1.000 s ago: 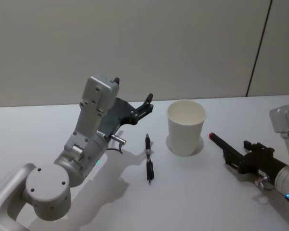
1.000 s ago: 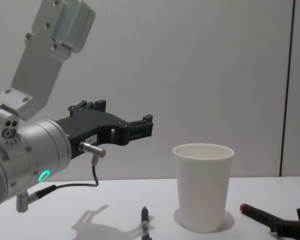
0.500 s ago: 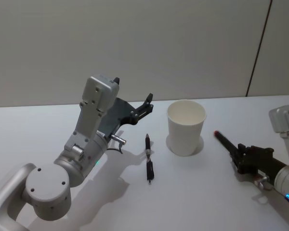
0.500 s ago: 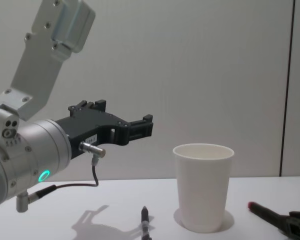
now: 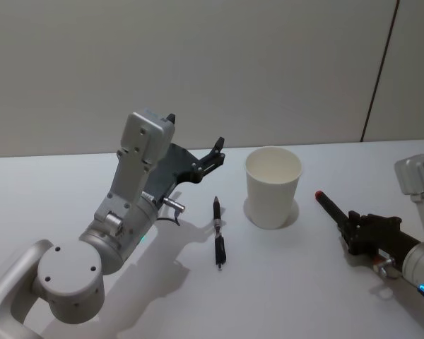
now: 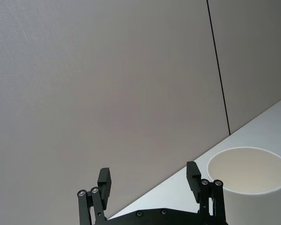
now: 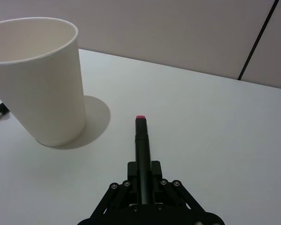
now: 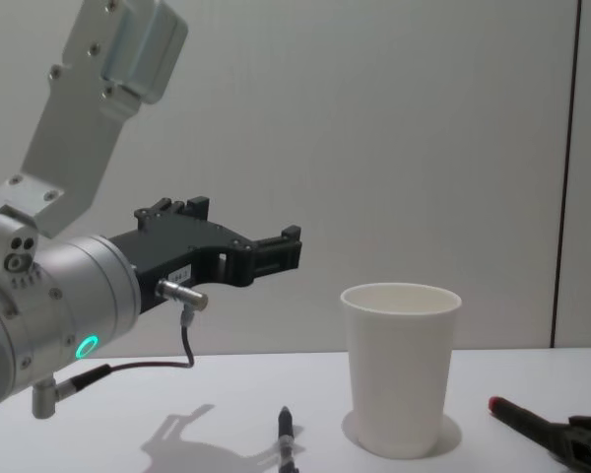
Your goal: Place the pen into the pen holder.
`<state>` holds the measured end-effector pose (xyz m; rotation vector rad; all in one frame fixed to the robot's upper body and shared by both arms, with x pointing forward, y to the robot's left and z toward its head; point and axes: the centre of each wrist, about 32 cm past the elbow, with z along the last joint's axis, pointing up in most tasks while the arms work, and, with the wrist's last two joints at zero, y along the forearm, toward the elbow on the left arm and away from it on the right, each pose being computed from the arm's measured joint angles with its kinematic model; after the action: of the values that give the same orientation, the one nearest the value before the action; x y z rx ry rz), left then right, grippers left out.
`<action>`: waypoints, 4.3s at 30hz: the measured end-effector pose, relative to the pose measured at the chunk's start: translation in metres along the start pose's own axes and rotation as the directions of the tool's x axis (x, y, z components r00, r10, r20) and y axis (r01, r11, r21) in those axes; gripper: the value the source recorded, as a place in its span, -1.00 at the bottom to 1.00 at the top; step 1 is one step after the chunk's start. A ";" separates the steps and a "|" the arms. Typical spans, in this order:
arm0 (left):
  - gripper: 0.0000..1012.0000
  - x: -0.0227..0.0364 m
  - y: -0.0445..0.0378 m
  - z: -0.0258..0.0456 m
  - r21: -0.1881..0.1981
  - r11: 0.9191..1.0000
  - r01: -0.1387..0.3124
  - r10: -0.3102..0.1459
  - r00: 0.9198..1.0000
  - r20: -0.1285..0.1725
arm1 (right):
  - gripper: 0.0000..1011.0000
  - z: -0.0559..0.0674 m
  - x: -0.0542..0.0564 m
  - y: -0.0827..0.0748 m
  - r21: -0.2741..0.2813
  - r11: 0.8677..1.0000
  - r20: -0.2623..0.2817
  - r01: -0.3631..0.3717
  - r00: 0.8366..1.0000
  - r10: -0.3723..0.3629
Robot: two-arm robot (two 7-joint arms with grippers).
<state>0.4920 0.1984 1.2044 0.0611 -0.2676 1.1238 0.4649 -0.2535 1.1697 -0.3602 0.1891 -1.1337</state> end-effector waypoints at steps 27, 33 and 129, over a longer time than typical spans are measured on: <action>0.98 0.0000 0.0000 0.0000 0.000 1.000 0.000 0.000 1.000 0.000 | -0.67 0.006 0.013 -0.002 0.304 0.953 0.032 -0.006 0.999 -0.004; 0.98 0.0000 0.0000 0.0000 0.000 1.000 0.000 0.000 1.000 0.000 | -0.67 0.010 0.016 -0.003 0.390 0.921 0.025 -0.009 1.000 0.000; 0.98 0.0000 0.0000 0.0000 0.000 1.000 0.000 0.000 1.000 0.000 | -0.48 0.013 -0.022 0.117 0.682 0.660 0.248 -0.315 0.948 0.198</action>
<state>0.4920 0.1984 1.2044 0.0612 -0.2676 1.1238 0.5596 -0.1874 1.1371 0.2846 -0.3411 -0.8066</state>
